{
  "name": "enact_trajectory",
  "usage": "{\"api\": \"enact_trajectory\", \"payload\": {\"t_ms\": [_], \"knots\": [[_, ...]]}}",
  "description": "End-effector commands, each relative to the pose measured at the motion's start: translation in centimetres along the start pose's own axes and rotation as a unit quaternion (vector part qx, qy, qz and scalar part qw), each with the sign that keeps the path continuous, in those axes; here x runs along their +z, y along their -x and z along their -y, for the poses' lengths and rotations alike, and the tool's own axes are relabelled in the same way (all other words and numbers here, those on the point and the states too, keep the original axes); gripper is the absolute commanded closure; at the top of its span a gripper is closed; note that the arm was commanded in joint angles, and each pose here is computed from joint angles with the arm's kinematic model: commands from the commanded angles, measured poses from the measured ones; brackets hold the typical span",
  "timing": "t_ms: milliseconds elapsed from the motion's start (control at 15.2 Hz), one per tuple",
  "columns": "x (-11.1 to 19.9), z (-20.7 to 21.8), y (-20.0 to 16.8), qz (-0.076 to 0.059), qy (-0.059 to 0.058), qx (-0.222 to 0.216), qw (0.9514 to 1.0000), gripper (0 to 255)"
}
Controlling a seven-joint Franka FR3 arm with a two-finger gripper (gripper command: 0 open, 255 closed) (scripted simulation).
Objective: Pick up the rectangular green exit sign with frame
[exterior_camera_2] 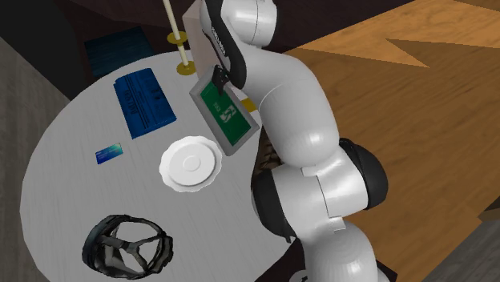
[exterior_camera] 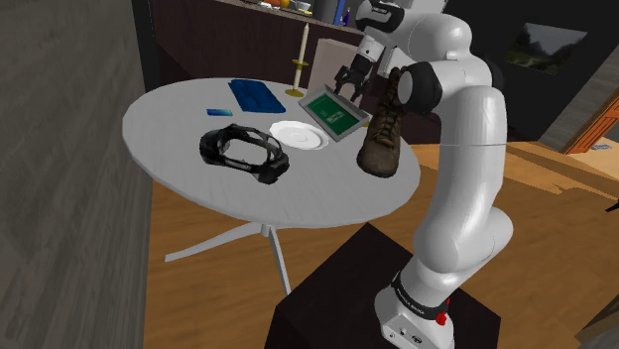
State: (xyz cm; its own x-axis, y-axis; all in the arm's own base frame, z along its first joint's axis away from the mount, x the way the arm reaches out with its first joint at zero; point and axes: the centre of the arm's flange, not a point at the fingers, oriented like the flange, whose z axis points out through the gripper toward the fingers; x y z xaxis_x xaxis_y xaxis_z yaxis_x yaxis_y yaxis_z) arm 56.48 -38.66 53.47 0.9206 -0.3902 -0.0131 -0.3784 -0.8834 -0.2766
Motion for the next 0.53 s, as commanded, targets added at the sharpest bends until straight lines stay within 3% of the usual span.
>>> {"api": "enact_trajectory", "payload": {"t_ms": [0,198,264,462], "knots": [[1.58,-0.66,-0.16,0.007,-0.001,0.004,1.0000,0],[2.38,-0.89,-0.17,0.007,-0.001,0.004,1.0000,0],[2.36,-0.94,-0.17,0.007,-0.001,0.004,1.0000,255],[2.37,-0.94,-0.09,0.007,-0.001,0.004,1.0000,255]]}}
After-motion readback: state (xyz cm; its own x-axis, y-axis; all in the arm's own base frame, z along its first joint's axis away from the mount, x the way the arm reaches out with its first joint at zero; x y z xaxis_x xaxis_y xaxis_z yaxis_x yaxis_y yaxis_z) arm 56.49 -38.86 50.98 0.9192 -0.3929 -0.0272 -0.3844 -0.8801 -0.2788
